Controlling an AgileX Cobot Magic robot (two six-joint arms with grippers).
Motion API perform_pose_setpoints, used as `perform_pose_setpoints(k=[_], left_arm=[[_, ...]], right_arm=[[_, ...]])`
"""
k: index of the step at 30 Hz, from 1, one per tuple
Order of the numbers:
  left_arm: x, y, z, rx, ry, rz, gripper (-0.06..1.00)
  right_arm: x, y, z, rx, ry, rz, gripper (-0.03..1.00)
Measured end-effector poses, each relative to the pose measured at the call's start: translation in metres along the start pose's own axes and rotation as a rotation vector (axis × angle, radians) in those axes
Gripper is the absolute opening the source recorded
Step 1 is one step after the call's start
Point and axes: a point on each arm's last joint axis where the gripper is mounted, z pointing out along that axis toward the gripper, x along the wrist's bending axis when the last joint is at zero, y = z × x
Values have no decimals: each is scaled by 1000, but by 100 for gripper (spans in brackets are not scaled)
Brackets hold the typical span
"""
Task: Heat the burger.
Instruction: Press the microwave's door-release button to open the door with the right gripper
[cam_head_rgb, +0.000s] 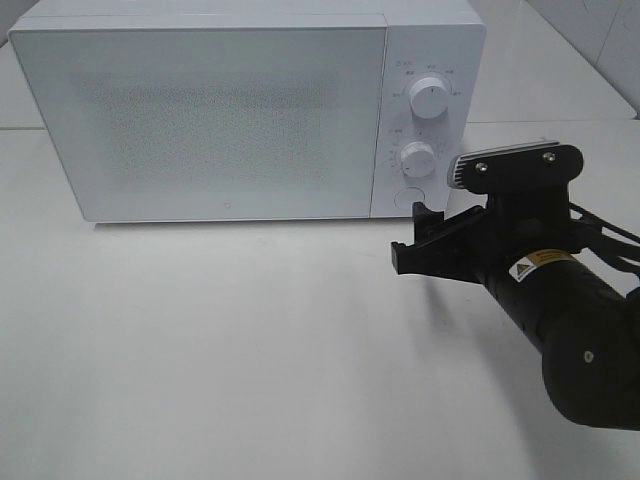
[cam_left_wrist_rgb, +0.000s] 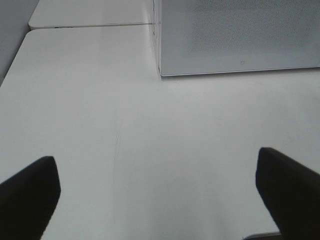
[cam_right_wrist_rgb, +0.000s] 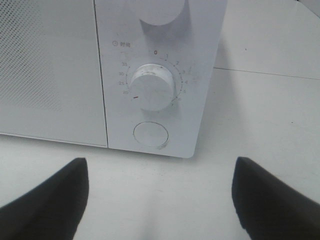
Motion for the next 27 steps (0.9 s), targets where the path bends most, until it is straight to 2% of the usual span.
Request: perform_pose_setpoints(k=[7,10,11,12,14,15,16,17,19,20,21,22,23,24,25,26,27], left_arm=[[0,0,0,0,0,0,99],[0,0,0,0,0,0,99],[0,0,0,0,0,0,99],[0,0,0,0,0,0,99],[0,0,0,0,0,0,99],[0,0,0,0,0,0,99],[0,0,0,0,0,0,99],[0,0,0,0,0,0,99],[0,0,0,0,0,0,99],[0,0,0,0,0,0,99],[0,0,0,0,0,0,99],[0,0,0,0,0,0,99],[0,0,0,0,0,0,99],[0,0,0,0,0,0,99],[0,0,0,0,0,0,99],[0,0,0,0,0,0,99],[0,0,0,0,0,0,99]], right_arm=[[2,-1,1,7,0,14,76],[2,-3,1,24,1,83,76],[2,-3,1,33,2,151,76],[2,-3,1,33,2,151,76],[2,-3,1,33,-1,302,75],[2,-3,1,33,-1,302,75],[2,-3,1,33,-3,410,72],[2,-3,1,33,-3,410,72],[2,-3,1,33,-6,600,66],[2,-3,1,33,-6,600,66],[2,-3,1,33,-8,748,61],[2,-3,1,33,-8,748,61],[2,-3,1,32,-11,898,55],[2,-3,1,32,-12,956,52],[2,-3,1,32,-12,956,52],[2,-3,1,32,-13,1074,45],[2,-3,1,32,-13,1074,45]])
